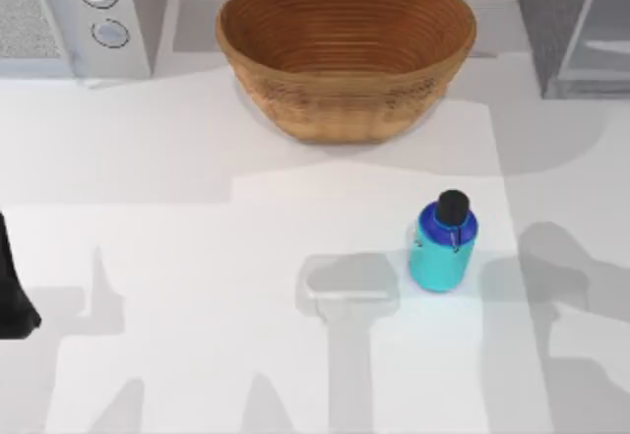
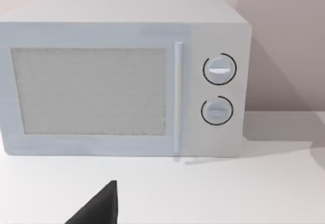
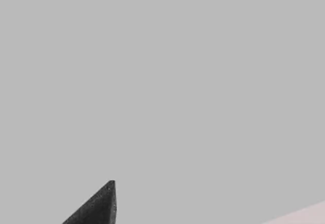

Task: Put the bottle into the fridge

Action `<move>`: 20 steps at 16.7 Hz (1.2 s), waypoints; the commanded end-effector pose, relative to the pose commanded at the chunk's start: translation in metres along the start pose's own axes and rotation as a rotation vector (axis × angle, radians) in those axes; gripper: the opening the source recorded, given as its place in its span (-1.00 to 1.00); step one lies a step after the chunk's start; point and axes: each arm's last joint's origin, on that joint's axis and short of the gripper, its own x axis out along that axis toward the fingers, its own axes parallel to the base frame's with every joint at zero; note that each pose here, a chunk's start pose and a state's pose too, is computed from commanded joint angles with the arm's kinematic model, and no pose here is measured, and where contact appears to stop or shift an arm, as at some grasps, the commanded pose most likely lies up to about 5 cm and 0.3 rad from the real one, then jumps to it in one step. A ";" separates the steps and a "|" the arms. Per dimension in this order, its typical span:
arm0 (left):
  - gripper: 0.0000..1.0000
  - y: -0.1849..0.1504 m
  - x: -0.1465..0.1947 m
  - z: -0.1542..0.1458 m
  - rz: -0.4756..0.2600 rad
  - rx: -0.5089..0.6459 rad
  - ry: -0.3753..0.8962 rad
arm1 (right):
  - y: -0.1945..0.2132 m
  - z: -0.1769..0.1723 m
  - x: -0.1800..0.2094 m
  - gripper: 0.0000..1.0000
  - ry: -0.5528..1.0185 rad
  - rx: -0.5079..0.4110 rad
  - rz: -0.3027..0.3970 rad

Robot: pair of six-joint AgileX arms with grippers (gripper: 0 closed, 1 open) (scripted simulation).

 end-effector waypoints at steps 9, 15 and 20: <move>1.00 0.000 0.000 0.000 0.000 0.000 0.000 | -0.061 -0.011 -0.249 1.00 0.341 0.423 0.986; 1.00 0.000 0.000 0.000 0.000 0.000 0.000 | -0.265 0.024 -0.350 1.00 1.115 0.350 1.458; 1.00 0.000 0.000 0.000 0.000 0.000 0.000 | -0.413 0.094 -0.337 1.00 1.817 0.109 1.543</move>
